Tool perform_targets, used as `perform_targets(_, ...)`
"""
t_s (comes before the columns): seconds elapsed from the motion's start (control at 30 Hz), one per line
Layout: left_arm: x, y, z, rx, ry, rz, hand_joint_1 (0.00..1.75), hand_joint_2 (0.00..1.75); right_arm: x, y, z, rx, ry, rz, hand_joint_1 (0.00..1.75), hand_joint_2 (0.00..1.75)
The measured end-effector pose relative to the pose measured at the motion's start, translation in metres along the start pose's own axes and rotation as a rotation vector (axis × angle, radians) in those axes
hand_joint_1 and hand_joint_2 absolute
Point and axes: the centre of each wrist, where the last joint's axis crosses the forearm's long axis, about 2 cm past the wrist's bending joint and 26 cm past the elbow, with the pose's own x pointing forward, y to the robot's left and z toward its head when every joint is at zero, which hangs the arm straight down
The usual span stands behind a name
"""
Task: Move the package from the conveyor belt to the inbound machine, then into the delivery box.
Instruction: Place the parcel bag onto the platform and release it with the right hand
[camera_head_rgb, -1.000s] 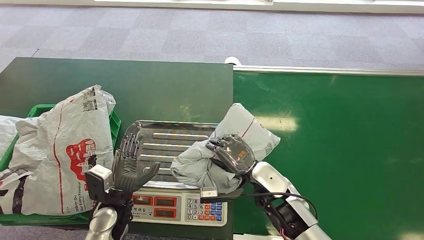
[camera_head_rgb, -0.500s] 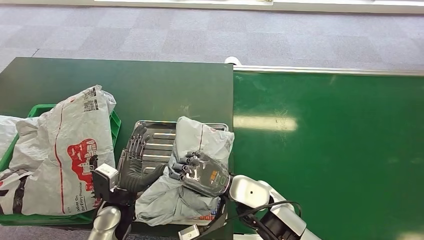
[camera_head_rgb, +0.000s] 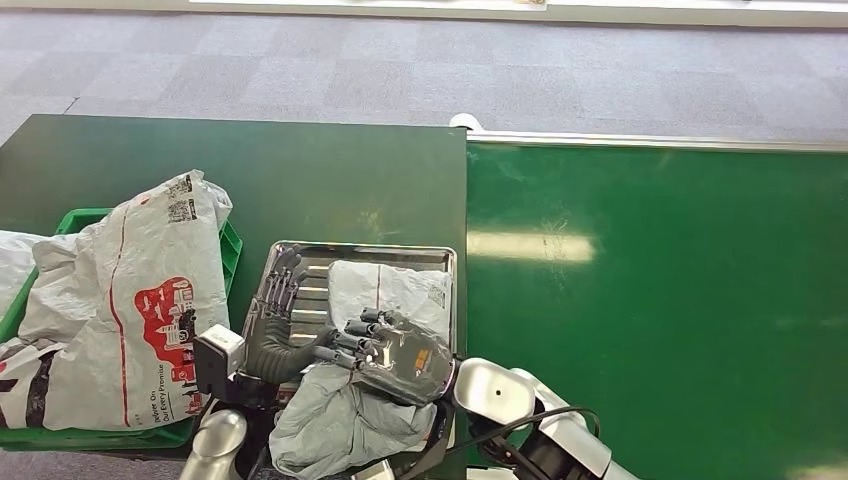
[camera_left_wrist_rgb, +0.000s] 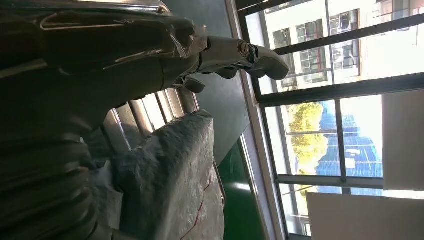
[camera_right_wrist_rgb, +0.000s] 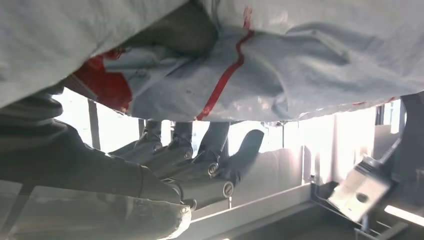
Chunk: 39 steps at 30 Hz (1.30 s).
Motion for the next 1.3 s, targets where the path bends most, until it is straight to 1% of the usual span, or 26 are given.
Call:
perform_targets(0.13,0.000,0.000,0.000,0.001,0.001,-0.001,0.00,1.75,-0.004,0.005,0.003,0.028,0.046,-0.028,0.00,1.75)
perform_targets(0.23,0.000,0.000,0.001,0.002,0.003,-0.001,0.00,1.75,-0.007,0.009,0.005,0.032,0.091,-0.015,0.00,1.75)
perform_targets(0.33,-0.001,0.001,0.003,0.003,0.006,-0.002,0.00,1.75,-0.010,0.010,0.007,-0.008,0.134,-0.014,0.00,1.75)
perform_targets(0.43,-0.001,0.001,0.004,0.006,0.009,-0.003,0.00,1.75,-0.010,0.010,0.011,-0.081,0.190,-0.053,0.00,1.75)
perform_targets(0.5,-0.001,0.001,0.006,0.010,0.011,-0.004,0.00,1.75,-0.011,0.009,0.016,-0.134,0.242,-0.110,0.00,1.75)
perform_targets(0.63,-0.001,0.002,0.012,0.021,0.015,-0.007,0.00,1.75,-0.015,0.005,0.029,-0.259,0.346,-0.278,0.00,1.75)
perform_targets(0.8,0.001,0.002,0.015,0.027,0.013,-0.010,0.00,1.75,-0.021,0.001,0.047,-0.370,0.422,-0.412,0.00,1.75)
perform_targets(1.0,0.002,0.003,0.017,0.029,0.011,-0.010,0.00,1.75,-0.023,-0.002,0.056,-0.420,0.458,-0.447,0.00,1.75)
perform_targets(1.13,0.002,0.003,0.017,0.031,0.009,-0.010,0.00,1.75,-0.022,-0.002,0.060,-0.480,0.463,-0.575,0.00,1.75)
perform_targets(1.3,0.004,0.005,0.019,0.039,0.006,-0.014,0.00,1.75,-0.024,-0.003,0.073,-0.572,0.485,-0.721,0.00,1.75)
